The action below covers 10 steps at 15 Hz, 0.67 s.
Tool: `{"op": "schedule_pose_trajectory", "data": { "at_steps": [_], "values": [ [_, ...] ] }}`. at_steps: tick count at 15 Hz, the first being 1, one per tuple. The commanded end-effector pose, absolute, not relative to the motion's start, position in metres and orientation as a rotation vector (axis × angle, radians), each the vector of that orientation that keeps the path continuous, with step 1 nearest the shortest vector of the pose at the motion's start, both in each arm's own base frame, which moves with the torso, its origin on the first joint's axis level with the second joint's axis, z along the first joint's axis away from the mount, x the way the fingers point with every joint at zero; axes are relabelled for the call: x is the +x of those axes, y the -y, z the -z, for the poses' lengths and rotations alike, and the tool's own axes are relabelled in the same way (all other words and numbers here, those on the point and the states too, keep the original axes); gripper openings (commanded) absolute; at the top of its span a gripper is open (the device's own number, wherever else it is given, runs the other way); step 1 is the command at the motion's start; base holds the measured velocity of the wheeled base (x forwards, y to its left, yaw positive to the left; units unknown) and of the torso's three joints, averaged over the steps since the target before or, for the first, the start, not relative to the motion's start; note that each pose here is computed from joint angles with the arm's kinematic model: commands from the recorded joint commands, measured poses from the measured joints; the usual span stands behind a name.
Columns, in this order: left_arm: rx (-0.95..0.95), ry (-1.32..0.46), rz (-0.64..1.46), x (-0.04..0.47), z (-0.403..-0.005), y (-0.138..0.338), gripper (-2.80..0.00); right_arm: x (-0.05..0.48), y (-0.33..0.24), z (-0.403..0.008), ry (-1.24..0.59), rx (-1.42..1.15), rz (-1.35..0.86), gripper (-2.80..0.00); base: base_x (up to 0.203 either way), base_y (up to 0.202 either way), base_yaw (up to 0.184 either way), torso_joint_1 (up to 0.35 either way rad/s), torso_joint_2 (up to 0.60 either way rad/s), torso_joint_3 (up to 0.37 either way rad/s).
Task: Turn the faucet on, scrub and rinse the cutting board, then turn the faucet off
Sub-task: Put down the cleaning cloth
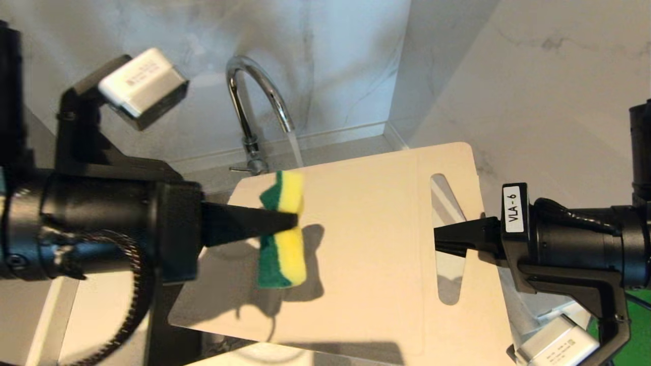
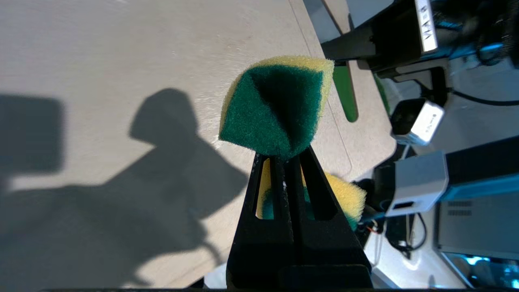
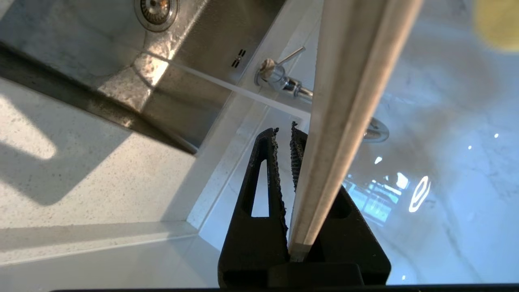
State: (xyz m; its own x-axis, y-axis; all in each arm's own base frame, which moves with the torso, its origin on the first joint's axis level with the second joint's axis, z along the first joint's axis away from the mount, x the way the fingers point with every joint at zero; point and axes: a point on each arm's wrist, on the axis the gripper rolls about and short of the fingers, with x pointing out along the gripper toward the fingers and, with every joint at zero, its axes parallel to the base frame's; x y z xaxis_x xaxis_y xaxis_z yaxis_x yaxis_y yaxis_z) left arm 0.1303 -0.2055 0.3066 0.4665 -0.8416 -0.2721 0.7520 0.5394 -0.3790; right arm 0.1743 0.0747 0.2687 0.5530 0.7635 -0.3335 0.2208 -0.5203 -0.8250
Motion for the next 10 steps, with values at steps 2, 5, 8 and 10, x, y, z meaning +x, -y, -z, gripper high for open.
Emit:
{"op": "schedule_pose_trajectory", "data": {
  "at_steps": [2, 5, 8, 10],
  "values": [
    [-0.158, -0.514, 0.97, 0.135, -0.278, 0.246, -2.8, 0.174, -0.072, -0.27, 0.797, -2.039, -0.902, -2.8, 0.0, 0.0, 0.0, 0.0, 0.0, 0.0],
    [-0.112, -0.585, 0.953, 0.133, -0.254, 0.243, -2.8, 0.175, -0.072, -0.269, 0.794, -2.04, -0.905, -2.8, 0.0, 0.0, 0.0, 0.0, 0.0, 0.0],
    [-0.099, -0.609, 0.93, 0.135, -0.24, 0.237, -2.8, 0.174, -0.071, -0.271, 0.797, -2.041, -0.897, -2.8, 0.0, 0.0, 0.0, 0.0, 0.0, 0.0],
    [-0.094, -0.604, 0.904, 0.138, -0.235, 0.226, -2.8, 0.173, -0.071, -0.272, 0.801, -2.042, -0.891, -2.8, 0.0, 0.0, 0.0, 0.0, 0.0, 0.0]
  ]
}}
